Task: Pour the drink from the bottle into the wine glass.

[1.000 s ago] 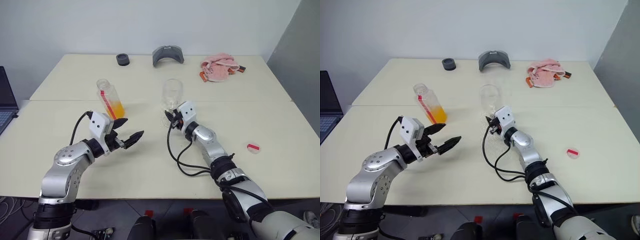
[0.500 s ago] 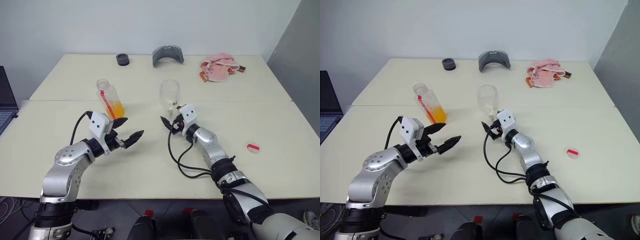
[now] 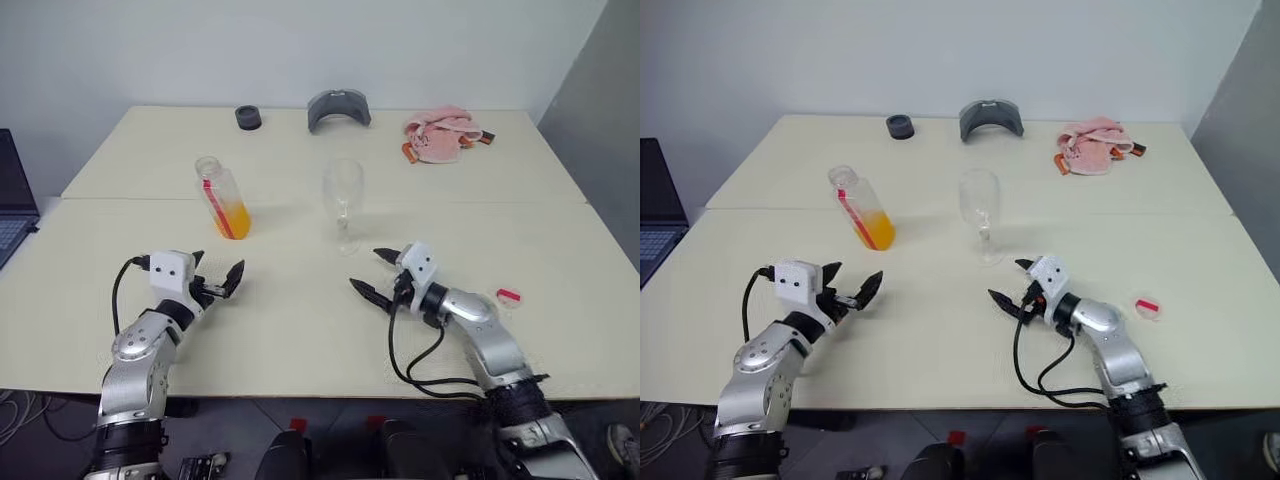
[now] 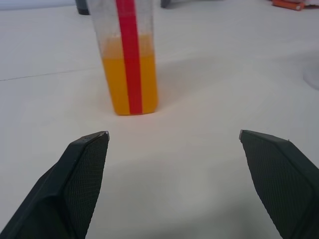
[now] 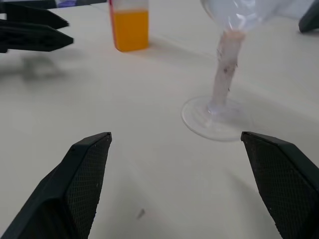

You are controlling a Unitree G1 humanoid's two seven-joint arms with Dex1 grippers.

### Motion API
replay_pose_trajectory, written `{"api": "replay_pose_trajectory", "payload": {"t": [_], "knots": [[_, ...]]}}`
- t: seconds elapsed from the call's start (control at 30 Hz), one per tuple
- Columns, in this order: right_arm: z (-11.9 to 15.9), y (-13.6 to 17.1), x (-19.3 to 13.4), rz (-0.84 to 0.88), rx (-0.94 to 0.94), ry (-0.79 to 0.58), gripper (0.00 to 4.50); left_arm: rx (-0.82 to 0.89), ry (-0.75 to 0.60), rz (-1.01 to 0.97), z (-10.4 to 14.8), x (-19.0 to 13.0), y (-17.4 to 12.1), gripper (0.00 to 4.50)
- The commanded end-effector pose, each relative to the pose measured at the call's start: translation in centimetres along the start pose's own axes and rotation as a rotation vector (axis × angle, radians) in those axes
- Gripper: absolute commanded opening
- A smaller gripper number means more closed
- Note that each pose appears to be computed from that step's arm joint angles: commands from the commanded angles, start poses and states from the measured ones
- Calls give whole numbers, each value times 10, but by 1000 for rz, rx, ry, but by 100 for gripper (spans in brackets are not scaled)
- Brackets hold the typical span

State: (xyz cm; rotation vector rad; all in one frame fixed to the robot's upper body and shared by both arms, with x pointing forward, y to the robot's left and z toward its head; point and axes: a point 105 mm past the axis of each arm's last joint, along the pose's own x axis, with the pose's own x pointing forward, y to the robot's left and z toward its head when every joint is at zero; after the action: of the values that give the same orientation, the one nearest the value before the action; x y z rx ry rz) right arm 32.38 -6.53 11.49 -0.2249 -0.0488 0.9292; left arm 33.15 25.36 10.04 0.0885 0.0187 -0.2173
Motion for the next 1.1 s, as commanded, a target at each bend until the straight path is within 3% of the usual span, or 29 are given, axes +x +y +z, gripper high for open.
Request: {"api": "replay_pose_trajectory", "payload": {"t": [0.03,0.27,1.1], "knots": [[25,17,-5,80,-33,-45,444,31,-61,30,21,4,18,450],[40,35,-8,175,-8,-64,444,59,-79,-18,34,22,27,450],[52,32,-2,176,-40,-84,444,113,-138,-49,64,70,29,450]]}}
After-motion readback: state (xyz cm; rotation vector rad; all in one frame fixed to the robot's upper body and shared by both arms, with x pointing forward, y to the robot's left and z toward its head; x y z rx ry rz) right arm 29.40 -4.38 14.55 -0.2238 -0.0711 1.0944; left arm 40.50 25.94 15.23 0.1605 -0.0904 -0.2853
